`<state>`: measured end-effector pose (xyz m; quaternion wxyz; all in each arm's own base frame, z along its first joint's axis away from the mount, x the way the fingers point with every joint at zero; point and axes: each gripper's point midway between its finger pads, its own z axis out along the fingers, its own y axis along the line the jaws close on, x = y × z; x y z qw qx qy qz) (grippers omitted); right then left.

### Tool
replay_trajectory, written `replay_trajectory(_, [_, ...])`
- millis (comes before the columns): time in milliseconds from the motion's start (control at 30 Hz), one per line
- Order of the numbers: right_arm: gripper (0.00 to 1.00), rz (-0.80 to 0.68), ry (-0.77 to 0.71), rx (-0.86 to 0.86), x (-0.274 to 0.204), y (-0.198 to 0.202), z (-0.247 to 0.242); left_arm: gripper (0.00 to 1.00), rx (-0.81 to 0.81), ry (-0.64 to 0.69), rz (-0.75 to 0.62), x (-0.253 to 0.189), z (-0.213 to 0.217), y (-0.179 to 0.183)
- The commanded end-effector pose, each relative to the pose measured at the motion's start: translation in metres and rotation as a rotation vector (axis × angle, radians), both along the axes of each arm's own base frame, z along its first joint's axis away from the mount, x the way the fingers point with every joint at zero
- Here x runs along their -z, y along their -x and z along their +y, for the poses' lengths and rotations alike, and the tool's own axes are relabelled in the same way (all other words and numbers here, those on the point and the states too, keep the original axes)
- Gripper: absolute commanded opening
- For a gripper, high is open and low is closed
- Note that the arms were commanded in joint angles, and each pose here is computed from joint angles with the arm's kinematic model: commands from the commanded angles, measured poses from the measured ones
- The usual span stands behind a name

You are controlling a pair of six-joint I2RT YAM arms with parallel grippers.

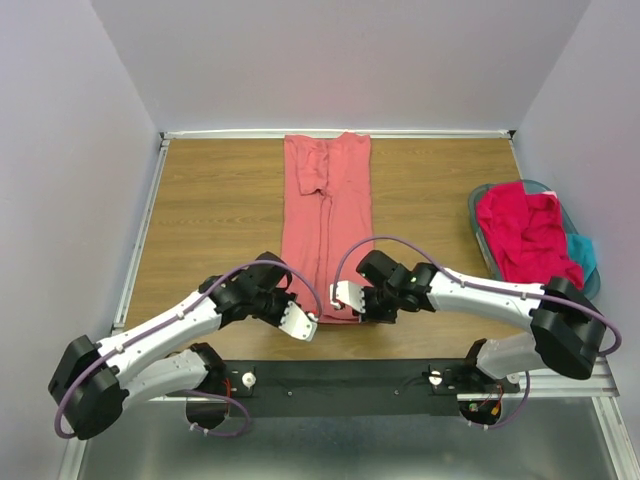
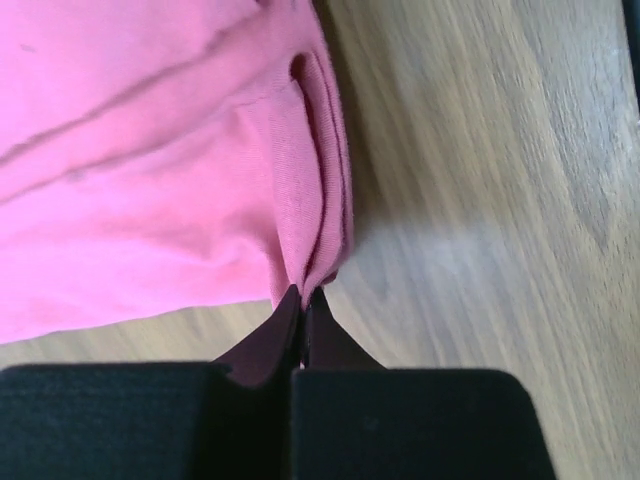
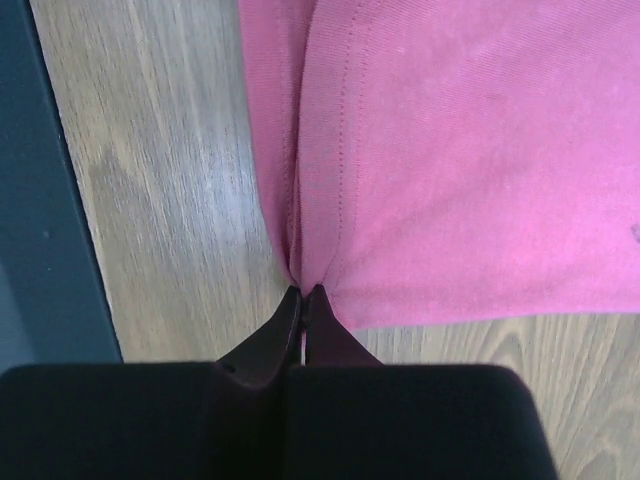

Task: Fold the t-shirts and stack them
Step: Grab the bottom of the folded rectangular tshirt with both arms, then fold the folded rectangular tshirt in 1/3 of the way

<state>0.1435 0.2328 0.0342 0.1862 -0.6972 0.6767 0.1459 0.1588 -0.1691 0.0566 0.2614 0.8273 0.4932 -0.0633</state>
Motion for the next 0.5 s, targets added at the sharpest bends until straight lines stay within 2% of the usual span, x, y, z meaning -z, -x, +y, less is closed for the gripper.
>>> replay_trajectory(0, [0.01,0.026,0.016,0.037,-0.015,0.003,-0.001,0.00,0.021,0.070,0.029,-0.029,-0.010,0.009])
replay_trajectory(233, [0.00,-0.025,-0.003,0.053,-0.035,-0.032,0.002,0.00,-0.040,0.079,0.005,-0.036,0.002,-0.013])
replay_trajectory(467, [0.00,-0.091,-0.038,0.064,-0.061,-0.083,0.008,0.00,-0.112,0.150,-0.030,-0.055,-0.002,-0.058])
